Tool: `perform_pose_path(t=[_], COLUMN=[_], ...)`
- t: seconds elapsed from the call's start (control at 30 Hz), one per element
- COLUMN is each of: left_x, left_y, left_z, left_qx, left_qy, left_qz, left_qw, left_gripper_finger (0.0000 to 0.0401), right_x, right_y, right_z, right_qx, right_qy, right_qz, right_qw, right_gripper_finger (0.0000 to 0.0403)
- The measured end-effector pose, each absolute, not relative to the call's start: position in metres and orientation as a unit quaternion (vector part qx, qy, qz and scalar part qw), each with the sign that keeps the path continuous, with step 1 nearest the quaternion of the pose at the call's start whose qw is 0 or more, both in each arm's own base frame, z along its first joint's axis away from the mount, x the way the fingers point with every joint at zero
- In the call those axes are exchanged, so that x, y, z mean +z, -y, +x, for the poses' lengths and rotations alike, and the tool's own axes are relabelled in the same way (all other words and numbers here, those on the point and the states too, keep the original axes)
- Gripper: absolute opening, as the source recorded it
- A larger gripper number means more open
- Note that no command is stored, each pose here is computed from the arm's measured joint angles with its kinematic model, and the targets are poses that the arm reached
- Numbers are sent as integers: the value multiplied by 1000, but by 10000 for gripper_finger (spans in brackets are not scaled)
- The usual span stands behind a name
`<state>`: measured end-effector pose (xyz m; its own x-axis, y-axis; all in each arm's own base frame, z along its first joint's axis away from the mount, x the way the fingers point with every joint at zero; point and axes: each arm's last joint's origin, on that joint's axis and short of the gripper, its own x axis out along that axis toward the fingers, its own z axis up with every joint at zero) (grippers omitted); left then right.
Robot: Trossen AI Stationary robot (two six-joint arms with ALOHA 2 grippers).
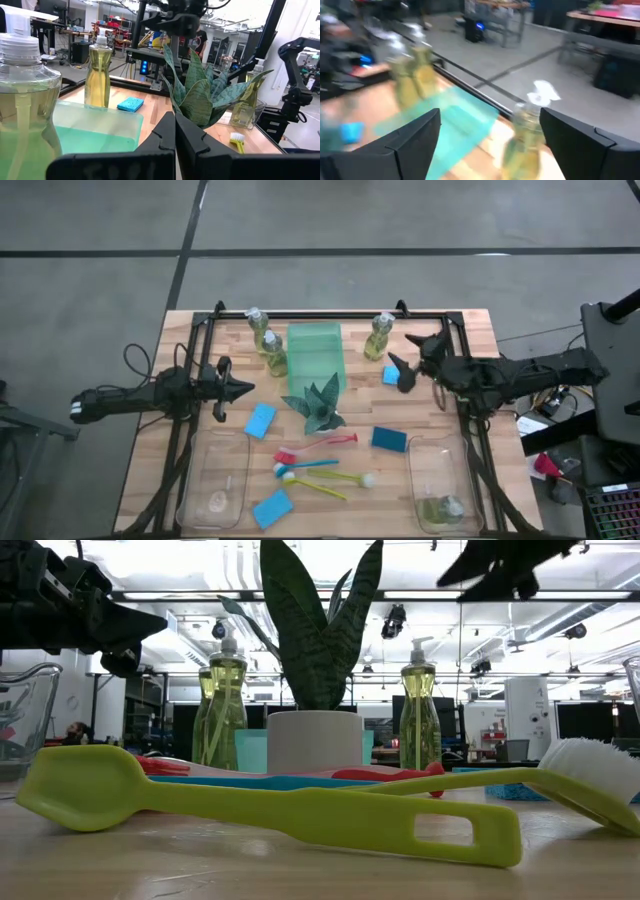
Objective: Pick & Place Kitchen Sink Supplies
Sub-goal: Put the yellow soap dispenser into the right transparent bin
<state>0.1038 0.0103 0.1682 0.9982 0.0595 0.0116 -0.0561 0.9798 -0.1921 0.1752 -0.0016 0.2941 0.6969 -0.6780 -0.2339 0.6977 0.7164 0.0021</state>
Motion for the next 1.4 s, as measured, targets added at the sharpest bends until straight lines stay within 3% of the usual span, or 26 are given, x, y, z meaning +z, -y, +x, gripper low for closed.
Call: perform_pose_path(t=[0.17, 0.8, 1.4], left_x=[168, 168, 168], left_y=[-10, -10, -10], left_z=[104, 104, 104], left_qx=[29, 29, 29], left_qy=[9, 9, 9], left_qz=[-96, -96, -96], left_qw=[995, 995, 995], left_gripper_finger=[0, 0, 0], right_x=[281, 245, 235], right_y=[22, 74, 96], right_z=[185, 208, 220], right_qx=[-407, -437, -439], right_qy=[-145, -235, -224], right_qz=[56, 102, 128], right_qw=[900, 862, 861], right_gripper_finger=[364, 365, 365])
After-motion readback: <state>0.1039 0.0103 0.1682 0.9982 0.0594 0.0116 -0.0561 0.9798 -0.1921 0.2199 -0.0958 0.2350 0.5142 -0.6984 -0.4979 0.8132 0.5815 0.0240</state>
